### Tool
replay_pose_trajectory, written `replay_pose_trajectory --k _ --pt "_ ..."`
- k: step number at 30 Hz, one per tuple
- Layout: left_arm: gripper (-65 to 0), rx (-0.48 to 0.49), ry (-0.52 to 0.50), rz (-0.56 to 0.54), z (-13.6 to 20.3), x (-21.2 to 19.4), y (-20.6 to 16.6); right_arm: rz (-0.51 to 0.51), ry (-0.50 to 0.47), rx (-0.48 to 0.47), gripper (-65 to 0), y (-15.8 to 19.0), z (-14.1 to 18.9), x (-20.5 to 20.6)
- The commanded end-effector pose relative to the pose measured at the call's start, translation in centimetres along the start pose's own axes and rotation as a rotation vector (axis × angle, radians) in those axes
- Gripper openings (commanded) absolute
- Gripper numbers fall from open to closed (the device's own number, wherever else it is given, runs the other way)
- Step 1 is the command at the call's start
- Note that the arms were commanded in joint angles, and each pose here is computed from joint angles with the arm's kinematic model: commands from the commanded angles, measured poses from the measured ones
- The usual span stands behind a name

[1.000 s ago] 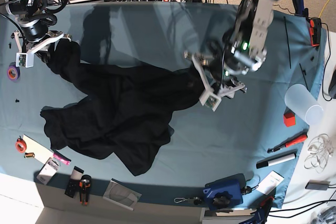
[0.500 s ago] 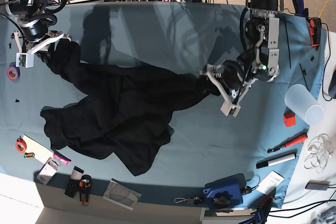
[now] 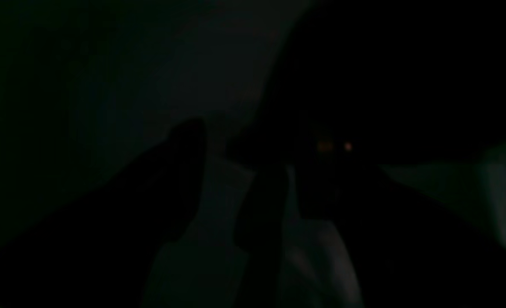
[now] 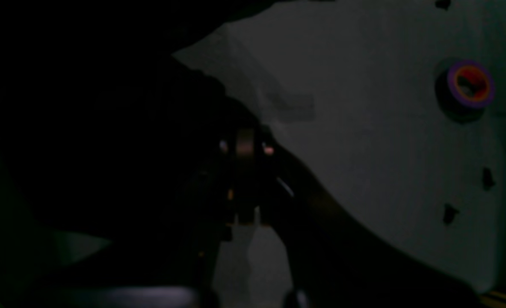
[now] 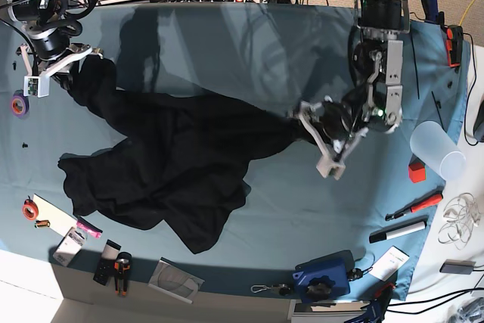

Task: Layout the t-shirt on the table in an organized manner, then fold the t-shirt properly

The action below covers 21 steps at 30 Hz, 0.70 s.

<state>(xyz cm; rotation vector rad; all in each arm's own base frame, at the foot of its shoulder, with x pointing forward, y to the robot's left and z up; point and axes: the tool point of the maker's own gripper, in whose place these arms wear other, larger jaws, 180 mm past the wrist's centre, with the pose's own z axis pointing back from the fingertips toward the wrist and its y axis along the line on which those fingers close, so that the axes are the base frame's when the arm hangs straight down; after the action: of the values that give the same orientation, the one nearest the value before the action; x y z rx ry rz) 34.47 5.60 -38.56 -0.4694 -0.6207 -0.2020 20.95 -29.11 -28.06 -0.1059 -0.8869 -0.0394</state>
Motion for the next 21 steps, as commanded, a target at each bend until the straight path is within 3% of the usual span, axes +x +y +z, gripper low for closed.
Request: replay_pose_trajectory --k 1,16,18,21 --pt "-32.9 0.007 -0.045 -0.015 0.4 1.7 0.1 0.024 -0.04 0.004 -65.0 0.0 0.3 1.1" --pt "-33.7 -0.089 0.102 -0.05 -2.9 -2.5 -3.7 0.008 -0.057 0.039 -65.0 0.7 0.4 1.4" --pt "-38.6 -0.095 0.104 -0.046 -3.1 -2.6 -4.0 0.018 -0.056 0.045 -65.0 0.8 0.4 1.4" --pt "-56.5 -0.097 0.117 -0.048 -3.1 -2.7 -4.1 0.034 -0.071 0.054 -65.0 1.0 0.4 1.7"
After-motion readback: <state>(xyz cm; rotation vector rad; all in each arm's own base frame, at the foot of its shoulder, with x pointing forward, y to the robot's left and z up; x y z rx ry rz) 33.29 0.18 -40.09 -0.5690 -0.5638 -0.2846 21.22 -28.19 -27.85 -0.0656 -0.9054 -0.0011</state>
